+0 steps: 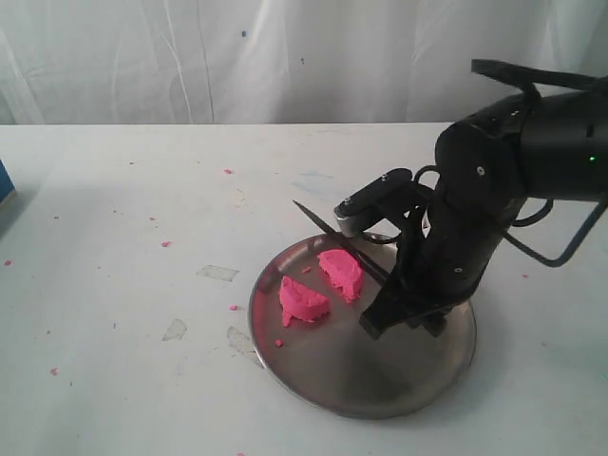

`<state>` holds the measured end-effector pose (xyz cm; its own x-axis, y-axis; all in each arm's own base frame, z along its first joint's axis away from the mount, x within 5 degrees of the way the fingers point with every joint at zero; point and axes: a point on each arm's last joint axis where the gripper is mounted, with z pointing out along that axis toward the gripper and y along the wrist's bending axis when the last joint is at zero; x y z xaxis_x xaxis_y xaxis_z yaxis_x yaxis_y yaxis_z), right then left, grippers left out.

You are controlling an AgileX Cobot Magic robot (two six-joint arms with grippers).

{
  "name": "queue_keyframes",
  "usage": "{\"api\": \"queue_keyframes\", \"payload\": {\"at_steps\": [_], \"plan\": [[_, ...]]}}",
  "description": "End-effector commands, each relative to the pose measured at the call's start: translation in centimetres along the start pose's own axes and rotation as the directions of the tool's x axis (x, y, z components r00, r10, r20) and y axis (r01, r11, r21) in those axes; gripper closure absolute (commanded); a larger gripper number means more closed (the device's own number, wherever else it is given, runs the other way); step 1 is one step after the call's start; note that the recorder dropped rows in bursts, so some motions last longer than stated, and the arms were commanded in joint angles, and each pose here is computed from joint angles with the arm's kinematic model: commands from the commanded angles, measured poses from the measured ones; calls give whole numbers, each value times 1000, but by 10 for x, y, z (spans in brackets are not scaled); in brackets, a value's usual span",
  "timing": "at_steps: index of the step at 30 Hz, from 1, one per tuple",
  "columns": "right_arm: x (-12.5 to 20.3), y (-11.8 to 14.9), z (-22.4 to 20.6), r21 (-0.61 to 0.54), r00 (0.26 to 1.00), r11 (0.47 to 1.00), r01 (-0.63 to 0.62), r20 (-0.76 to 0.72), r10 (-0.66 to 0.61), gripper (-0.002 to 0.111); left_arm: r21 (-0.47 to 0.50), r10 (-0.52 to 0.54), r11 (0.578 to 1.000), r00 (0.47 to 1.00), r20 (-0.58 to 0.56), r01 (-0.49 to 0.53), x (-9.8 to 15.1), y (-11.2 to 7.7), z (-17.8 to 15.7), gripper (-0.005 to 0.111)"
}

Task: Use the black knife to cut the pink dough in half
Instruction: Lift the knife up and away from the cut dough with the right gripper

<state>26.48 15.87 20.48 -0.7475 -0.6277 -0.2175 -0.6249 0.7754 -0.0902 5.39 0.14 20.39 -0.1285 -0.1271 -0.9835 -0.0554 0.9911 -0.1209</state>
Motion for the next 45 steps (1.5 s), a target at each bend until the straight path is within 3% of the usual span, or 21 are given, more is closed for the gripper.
{"api": "queue_keyframes", "payload": {"at_steps": [1,9,19,30,36,45], "plan": [[7,3,12,-11,1000,1000,-11,9,11,108,5,-1,1000,1000,10,1,0,0,0,107],[12,5,35,-22,999,1000,9,-49,-10,108,5,-1,1000,1000,10,1,0,0,0,107],[15,17,42,-156,991,984,91,-84,-105,108,5,-1,1000,1000,10,1,0,0,0,107],[17,23,40,-230,981,961,154,-83,-177,108,5,-1,1000,1000,10,1,0,0,0,107],[9,21,34,-217,983,963,159,-51,-174,108,5,-1,1000,1000,10,1,0,0,0,107],[-4,12,-19,-132,988,982,139,93,-127,108,5,-1,1000,1000,10,1,0,0,0,107]]}}
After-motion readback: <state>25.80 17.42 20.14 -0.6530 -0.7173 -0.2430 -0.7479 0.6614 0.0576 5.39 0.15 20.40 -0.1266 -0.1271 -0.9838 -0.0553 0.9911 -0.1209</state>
